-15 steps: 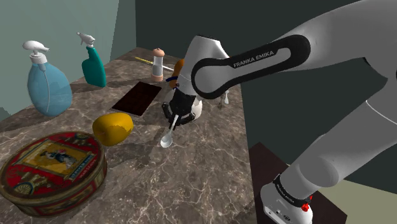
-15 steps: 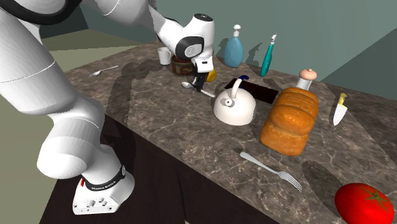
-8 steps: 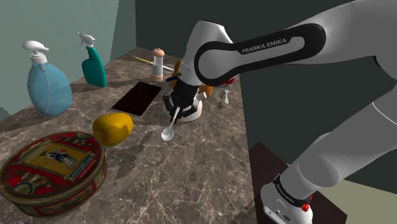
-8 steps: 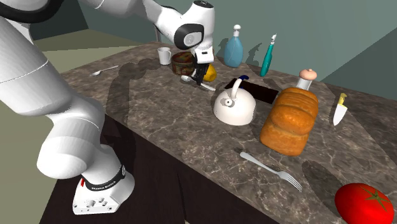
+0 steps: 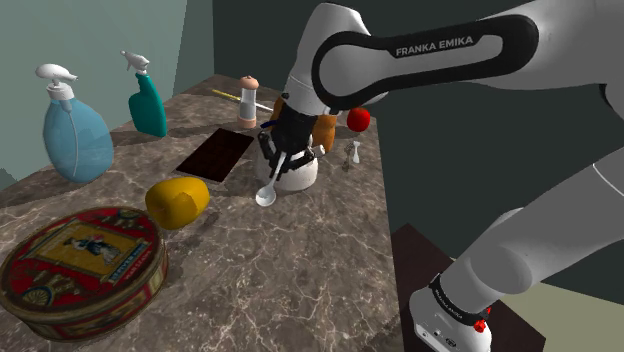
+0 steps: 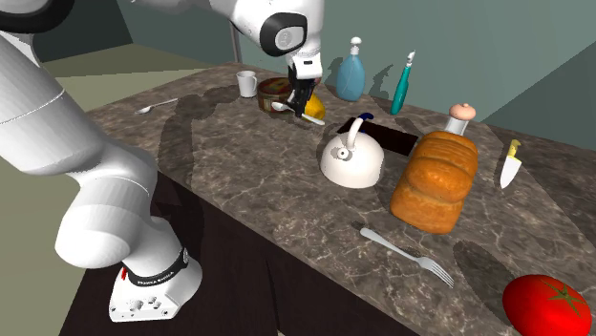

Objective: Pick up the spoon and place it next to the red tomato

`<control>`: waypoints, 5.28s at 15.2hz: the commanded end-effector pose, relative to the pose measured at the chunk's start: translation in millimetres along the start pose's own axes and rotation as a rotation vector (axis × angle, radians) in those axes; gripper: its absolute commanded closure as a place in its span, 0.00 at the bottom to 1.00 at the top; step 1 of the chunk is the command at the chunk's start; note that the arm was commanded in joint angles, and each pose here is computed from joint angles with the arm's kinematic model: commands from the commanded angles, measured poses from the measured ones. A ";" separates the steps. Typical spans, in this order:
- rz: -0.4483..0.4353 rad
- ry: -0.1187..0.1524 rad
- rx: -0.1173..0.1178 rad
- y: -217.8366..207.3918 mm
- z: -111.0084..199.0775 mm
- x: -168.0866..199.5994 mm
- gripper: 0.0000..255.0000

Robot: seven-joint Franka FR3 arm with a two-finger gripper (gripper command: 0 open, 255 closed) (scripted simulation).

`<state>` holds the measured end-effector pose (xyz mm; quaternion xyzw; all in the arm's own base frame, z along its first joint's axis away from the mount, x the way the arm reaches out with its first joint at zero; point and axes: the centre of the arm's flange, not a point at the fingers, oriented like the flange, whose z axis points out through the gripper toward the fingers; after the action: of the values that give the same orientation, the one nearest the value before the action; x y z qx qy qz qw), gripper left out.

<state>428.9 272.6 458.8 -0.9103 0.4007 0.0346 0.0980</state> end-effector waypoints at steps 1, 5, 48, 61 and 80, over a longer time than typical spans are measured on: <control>0.000 0.000 0.000 -2.6 -10.6 -2.9 1.00; 0.000 0.000 0.000 -5.8 -31.3 -5.9 1.00; 0.000 0.000 0.000 131.1 -142.9 478.0 1.00; 0.000 0.000 0.000 153.3 -106.3 536.8 1.00; 0.000 0.000 0.000 168.4 -8.2 551.0 1.00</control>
<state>677.5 -238.6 368.5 -0.9103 0.4007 0.0350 0.0978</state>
